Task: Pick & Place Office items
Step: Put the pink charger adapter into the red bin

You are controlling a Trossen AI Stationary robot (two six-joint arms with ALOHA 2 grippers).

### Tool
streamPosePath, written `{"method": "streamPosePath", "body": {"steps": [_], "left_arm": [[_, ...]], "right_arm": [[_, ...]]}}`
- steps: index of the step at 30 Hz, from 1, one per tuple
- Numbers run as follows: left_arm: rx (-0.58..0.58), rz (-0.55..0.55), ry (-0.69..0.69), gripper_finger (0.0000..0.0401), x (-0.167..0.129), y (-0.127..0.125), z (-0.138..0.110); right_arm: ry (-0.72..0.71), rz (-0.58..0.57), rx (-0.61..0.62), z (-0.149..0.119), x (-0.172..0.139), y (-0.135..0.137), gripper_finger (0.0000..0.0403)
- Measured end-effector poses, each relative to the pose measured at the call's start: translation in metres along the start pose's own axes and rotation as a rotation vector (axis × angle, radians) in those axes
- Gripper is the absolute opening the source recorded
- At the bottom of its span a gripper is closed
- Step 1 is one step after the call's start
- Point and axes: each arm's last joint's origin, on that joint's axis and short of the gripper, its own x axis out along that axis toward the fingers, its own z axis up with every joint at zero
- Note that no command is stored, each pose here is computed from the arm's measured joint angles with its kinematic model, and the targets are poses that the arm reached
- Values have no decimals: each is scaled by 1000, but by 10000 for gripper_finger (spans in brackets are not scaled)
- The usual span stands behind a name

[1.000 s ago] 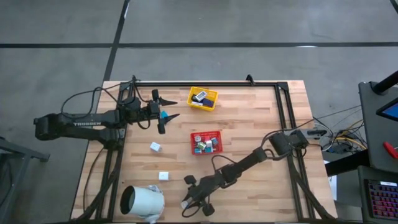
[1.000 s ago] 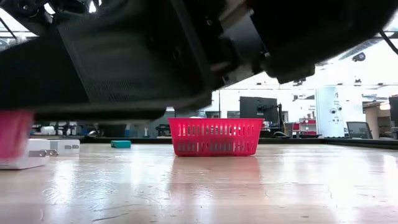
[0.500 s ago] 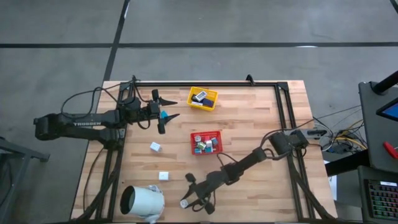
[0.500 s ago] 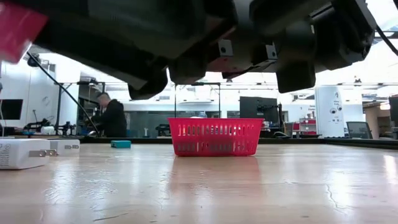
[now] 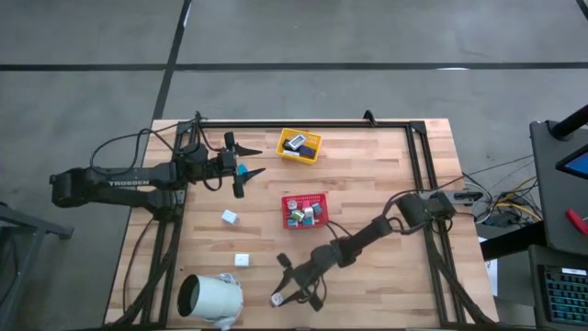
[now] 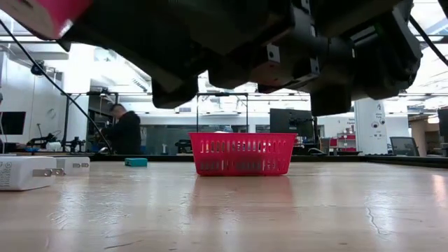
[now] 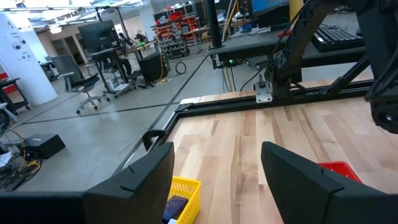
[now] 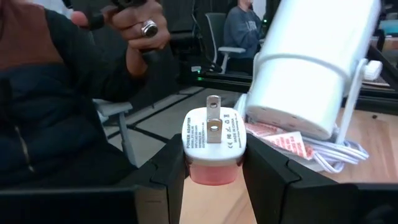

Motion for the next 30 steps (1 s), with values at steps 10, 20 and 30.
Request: {"method": "streamPosePath", "body": {"steps": [10,20,30], "left_arm": [[0,0,0,245,0,0,0],[0,0,1,245,0,0,0],[0,0,1,245,0,0,0]], "right_arm": [[0,-142,30,-5,-13,-10,121],[-21,-371,19,6,-31,-17,121],[-20,-568,-16,19,-59,-14,121]]}}
